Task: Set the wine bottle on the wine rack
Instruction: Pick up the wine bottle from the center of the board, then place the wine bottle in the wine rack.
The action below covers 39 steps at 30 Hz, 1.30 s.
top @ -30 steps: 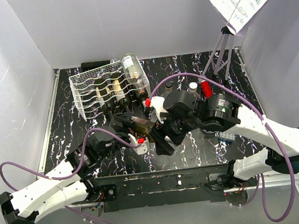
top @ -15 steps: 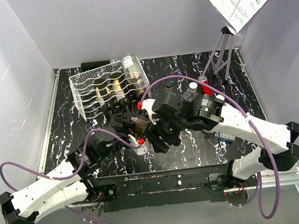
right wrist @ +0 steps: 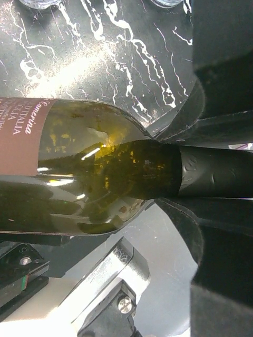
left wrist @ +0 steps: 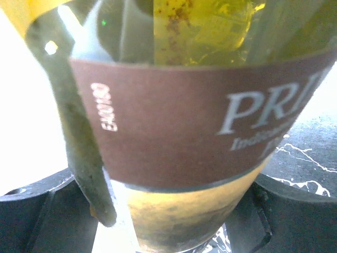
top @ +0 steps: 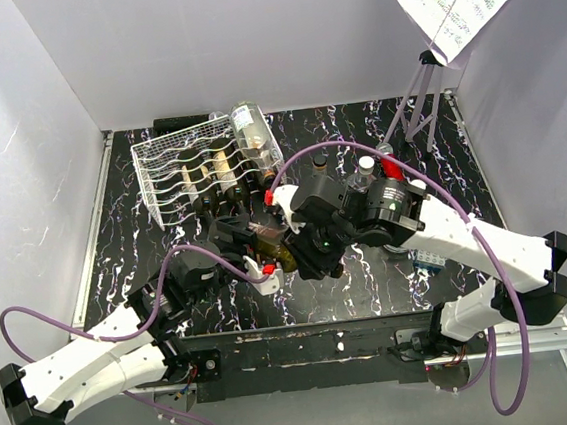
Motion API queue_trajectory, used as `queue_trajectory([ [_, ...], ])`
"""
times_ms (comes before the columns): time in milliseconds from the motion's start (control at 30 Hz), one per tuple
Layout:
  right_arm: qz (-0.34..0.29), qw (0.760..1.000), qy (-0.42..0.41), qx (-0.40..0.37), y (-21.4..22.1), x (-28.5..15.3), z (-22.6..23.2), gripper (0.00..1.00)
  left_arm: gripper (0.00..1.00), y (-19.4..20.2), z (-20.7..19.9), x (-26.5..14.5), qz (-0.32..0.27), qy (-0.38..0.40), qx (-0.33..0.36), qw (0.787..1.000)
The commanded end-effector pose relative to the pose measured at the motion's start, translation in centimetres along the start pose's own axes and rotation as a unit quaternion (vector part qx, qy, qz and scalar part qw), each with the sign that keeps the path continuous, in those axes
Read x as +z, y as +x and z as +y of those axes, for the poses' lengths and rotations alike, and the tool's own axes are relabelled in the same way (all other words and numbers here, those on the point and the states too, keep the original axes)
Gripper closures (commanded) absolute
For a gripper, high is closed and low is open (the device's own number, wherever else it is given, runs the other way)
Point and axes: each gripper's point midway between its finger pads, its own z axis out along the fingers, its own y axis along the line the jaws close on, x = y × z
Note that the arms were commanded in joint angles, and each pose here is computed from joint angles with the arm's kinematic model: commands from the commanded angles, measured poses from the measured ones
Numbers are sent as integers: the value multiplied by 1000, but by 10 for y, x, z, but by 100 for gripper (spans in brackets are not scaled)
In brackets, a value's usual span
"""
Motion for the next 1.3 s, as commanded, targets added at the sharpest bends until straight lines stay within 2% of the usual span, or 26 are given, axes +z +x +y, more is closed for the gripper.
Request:
queue_trajectory([
  [0,-15,1000,2,-2,1,-5,0,99,93,-20,58,-14,-41,-118,-58,990],
  [33,-26,1000,-2,-3,-2,-7,1,99,61,-18,58,-14,-37,-122,-61,990],
  [67,-37,999,-5,-4,-4,-9,2,99,36,-17,59,-15,-35,-129,-65,989],
  [133,-60,998,-7,-1,-8,-12,2,99,5,-14,59,-17,-32,-137,-69,988],
  [167,-67,998,-8,-1,-8,-13,2,99,2,-12,59,-18,-31,-143,-71,987],
  [333,-108,994,5,14,-11,-26,-5,99,2,2,47,-29,-7,-138,-97,986],
  [733,-193,979,44,48,-26,-70,-22,99,2,32,32,-66,34,-160,-209,964],
  [833,-181,981,53,47,-24,-62,-25,99,2,35,48,-82,49,-188,-304,933],
  [933,-164,984,54,50,-26,-41,-23,99,2,22,76,-106,27,-206,-389,898],
  [1033,-162,984,49,48,-39,-16,-14,99,2,2,111,-144,-35,-226,-465,855],
  [1100,-163,985,40,43,-51,0,-2,99,2,-12,129,-174,-99,-235,-497,829],
  [1200,-163,986,30,34,-70,27,21,99,2,-26,146,-212,-174,-242,-534,791],
  [1267,-164,986,19,33,-83,46,38,99,2,-31,147,-228,-197,-230,-554,775],
])
